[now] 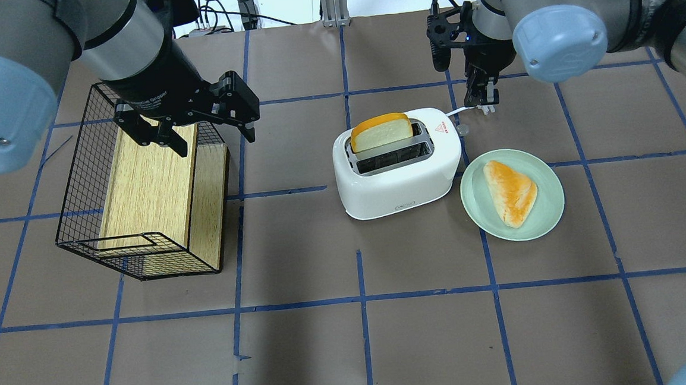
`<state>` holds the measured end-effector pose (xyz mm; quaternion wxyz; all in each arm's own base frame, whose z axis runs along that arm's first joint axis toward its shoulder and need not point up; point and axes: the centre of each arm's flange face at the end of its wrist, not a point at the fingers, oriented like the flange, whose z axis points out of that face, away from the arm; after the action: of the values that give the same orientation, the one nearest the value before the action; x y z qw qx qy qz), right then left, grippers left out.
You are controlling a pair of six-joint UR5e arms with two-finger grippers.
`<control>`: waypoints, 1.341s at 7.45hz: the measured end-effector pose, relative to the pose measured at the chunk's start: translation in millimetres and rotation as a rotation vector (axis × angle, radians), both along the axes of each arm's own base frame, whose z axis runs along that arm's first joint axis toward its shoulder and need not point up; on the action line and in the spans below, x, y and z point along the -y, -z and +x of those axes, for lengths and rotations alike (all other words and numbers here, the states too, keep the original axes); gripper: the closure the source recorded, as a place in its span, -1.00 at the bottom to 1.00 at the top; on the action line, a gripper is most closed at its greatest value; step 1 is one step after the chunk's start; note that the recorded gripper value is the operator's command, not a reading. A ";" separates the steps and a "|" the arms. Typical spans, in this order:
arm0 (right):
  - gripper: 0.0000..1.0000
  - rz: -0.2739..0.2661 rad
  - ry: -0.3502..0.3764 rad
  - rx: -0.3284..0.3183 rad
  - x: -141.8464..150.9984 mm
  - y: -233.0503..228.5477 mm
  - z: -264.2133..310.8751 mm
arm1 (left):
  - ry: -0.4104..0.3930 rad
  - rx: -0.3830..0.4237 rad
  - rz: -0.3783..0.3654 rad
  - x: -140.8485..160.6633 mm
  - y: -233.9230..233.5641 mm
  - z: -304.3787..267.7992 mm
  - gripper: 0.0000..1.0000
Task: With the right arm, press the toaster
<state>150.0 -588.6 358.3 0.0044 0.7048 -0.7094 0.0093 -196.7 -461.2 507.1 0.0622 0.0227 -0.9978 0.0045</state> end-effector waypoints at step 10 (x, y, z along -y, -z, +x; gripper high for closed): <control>0.71 -0.028 -0.051 -0.001 -10.9 69.2 1.4 | 0.000 0.000 0.000 0.0 0.2 0.0 -1.00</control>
<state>151.4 -577.7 289.1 0.0145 0.7227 -0.6908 0.0192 -196.7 -461.2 506.9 0.0622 0.0227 -0.9978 0.0043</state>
